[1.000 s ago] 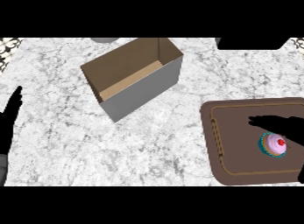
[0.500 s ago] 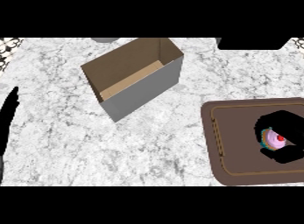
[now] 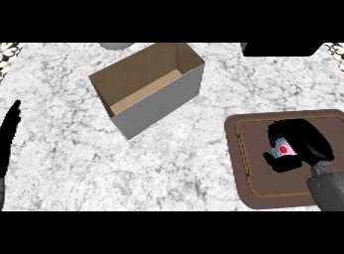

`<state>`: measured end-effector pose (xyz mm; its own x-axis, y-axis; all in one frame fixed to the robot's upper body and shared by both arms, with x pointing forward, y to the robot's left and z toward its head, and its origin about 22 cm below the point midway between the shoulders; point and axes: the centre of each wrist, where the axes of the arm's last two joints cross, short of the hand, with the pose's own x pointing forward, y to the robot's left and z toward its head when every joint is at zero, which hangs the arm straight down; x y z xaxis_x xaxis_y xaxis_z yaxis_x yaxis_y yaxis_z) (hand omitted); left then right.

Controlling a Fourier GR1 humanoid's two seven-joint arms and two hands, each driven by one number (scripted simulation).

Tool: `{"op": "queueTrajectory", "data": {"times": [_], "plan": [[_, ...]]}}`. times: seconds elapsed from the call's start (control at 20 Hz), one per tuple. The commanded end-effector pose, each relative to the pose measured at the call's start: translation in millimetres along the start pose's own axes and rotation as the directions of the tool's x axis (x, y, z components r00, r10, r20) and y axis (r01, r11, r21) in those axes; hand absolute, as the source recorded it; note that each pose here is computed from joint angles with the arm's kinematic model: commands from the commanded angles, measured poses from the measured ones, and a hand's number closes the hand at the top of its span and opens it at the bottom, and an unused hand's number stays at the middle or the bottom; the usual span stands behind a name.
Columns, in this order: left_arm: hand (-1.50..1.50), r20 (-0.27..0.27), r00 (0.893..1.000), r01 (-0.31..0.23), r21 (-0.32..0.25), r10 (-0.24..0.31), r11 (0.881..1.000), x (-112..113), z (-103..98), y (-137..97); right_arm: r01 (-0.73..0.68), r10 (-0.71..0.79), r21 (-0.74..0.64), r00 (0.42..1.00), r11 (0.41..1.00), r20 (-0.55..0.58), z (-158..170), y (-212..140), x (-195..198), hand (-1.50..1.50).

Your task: Pick the cupcake from the tray and place it in the cardboard box

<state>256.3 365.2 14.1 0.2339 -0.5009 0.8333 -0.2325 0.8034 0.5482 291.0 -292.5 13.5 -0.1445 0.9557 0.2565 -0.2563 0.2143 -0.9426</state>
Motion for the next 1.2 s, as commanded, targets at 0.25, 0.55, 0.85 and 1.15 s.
{"op": "queueTrajectory", "data": {"times": [0.25,0.55,0.85,1.15], "plan": [[0.0,0.004,1.0,-0.002,-0.021,0.002,1.0,7,4,-11,-0.053,-0.022,-0.351,0.978,0.935,-0.206,3,-54,95,1.5],[0.0,0.028,1.0,0.007,-0.003,-0.007,1.0,19,-2,5,-0.044,0.034,-0.514,0.999,0.857,-0.029,22,-89,141,1.5],[0.0,0.003,1.0,-0.011,-0.018,0.011,1.0,-4,-11,12,0.074,-0.032,-0.482,0.995,0.873,0.096,8,-110,186,1.5],[0.0,0.028,1.0,-0.01,-0.02,0.01,1.0,21,-20,4,0.207,-0.154,-0.449,0.976,0.869,0.153,-25,-124,249,1.5]]}}
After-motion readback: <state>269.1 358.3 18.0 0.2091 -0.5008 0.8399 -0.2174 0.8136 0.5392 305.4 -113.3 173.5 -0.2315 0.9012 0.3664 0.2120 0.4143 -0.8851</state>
